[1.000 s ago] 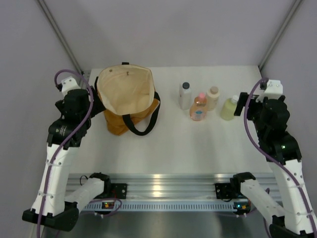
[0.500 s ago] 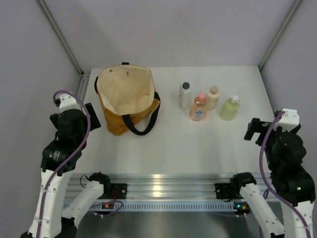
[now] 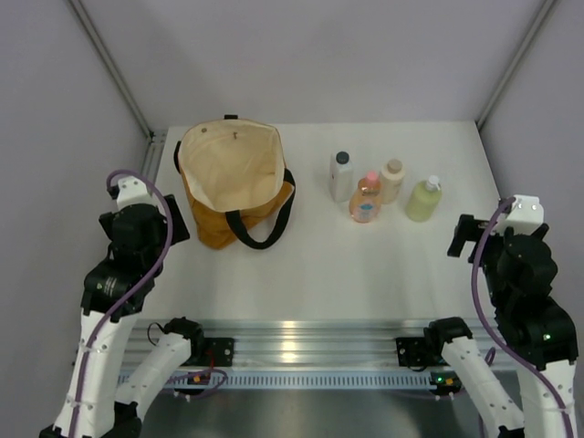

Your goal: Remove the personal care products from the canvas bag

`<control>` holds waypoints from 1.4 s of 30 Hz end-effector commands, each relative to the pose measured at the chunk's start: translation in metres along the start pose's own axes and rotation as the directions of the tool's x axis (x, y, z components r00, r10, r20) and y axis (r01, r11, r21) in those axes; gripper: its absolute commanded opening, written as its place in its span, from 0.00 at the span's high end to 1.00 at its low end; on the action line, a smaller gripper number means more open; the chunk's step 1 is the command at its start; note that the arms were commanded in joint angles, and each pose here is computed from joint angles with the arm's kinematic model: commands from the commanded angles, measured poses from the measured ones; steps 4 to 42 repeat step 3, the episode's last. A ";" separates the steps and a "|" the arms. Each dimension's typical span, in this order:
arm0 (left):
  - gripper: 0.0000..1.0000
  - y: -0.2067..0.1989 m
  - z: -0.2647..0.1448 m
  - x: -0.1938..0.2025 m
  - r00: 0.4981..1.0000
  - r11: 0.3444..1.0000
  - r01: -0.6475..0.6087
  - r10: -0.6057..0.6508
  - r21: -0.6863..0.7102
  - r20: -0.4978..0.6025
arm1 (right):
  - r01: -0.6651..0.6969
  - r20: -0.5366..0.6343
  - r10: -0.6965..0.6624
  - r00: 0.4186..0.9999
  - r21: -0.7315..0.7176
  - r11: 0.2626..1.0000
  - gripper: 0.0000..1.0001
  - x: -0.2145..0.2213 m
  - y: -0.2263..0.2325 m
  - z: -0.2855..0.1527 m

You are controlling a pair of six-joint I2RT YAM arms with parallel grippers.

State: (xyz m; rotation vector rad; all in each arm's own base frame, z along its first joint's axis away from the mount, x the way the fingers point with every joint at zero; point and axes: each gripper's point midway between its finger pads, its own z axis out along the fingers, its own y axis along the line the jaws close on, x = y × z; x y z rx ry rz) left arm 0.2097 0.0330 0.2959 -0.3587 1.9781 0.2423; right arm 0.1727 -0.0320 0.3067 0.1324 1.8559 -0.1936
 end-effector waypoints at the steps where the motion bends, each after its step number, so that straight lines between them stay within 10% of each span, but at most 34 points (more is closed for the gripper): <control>1: 0.02 -0.007 0.003 -0.012 0.998 0.999 0.040 -0.041 0.020 0.052 | 0.004 0.015 -0.005 1.000 0.055 0.998 0.01 -0.008 -0.011 -0.002; 42: 0.02 -0.008 0.004 -0.015 0.997 0.999 0.043 -0.044 0.021 0.061 | 0.006 0.015 -0.007 1.000 0.061 0.998 0.00 -0.009 -0.012 -0.001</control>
